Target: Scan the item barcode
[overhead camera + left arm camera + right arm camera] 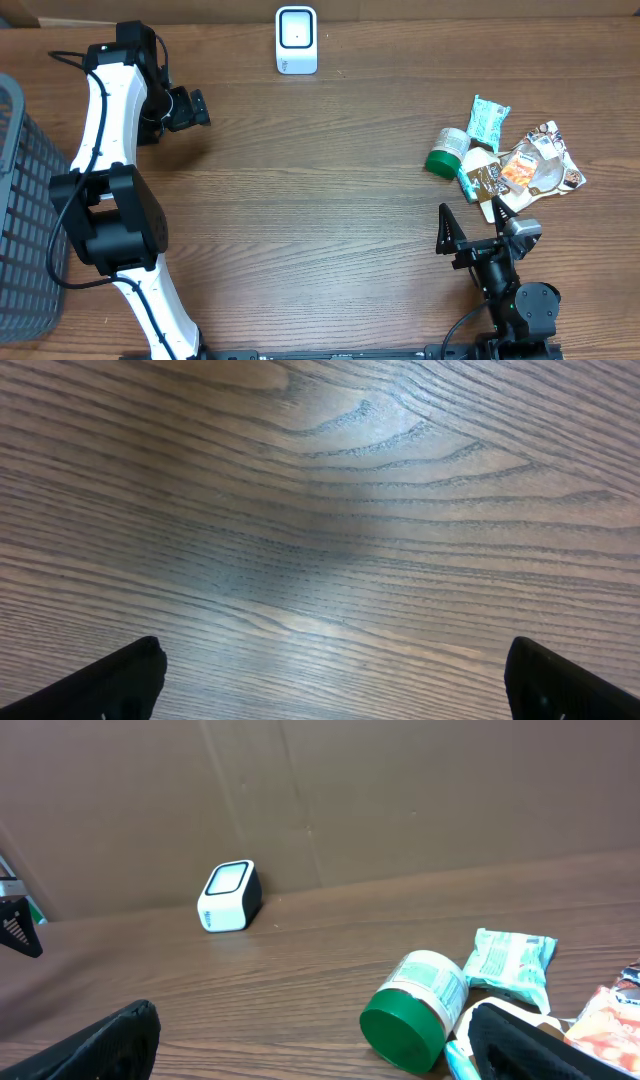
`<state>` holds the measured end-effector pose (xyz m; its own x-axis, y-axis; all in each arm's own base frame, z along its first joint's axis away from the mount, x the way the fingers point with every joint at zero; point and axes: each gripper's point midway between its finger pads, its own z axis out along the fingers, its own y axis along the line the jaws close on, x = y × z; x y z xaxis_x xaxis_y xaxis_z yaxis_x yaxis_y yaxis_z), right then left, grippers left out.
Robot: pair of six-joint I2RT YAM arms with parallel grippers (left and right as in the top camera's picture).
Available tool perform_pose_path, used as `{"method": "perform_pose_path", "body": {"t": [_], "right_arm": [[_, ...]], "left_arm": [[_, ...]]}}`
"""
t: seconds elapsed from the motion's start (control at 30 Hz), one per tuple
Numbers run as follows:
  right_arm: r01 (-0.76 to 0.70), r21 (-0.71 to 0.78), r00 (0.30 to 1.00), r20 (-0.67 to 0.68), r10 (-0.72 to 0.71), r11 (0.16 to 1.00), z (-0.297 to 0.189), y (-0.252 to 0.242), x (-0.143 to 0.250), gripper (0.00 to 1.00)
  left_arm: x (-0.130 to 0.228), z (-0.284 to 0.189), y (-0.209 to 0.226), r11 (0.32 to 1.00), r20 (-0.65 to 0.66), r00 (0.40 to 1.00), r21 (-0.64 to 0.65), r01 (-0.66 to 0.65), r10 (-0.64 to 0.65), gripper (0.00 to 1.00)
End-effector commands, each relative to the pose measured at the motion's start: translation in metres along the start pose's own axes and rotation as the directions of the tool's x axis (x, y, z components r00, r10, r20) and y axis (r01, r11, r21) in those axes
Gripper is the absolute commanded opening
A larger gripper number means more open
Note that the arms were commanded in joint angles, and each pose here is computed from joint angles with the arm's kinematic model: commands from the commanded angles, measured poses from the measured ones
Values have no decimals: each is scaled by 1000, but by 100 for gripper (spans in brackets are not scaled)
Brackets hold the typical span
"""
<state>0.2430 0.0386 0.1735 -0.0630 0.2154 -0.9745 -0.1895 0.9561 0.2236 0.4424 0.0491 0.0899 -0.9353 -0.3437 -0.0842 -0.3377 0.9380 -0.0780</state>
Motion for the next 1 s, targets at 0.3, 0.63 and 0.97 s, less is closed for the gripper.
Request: {"method": "perform_pose_path", "body": {"t": [0.3,0.63,0.97], "right_arm": [[5,18,1000,8,-5,1000,0,-4,1,100],[5,18,1000,8,-5,1000,0,-4,1,100],[5,18,1000,8,-5,1000,0,-4,1,100]], "left_arm": [[-5,-27,-6,1000,68,998,10,0,0,100],[25,-185,-52,985,415,906,98,-140,87,100],[105,-333,-39,964,733,669,76,-257,121,100]]}}
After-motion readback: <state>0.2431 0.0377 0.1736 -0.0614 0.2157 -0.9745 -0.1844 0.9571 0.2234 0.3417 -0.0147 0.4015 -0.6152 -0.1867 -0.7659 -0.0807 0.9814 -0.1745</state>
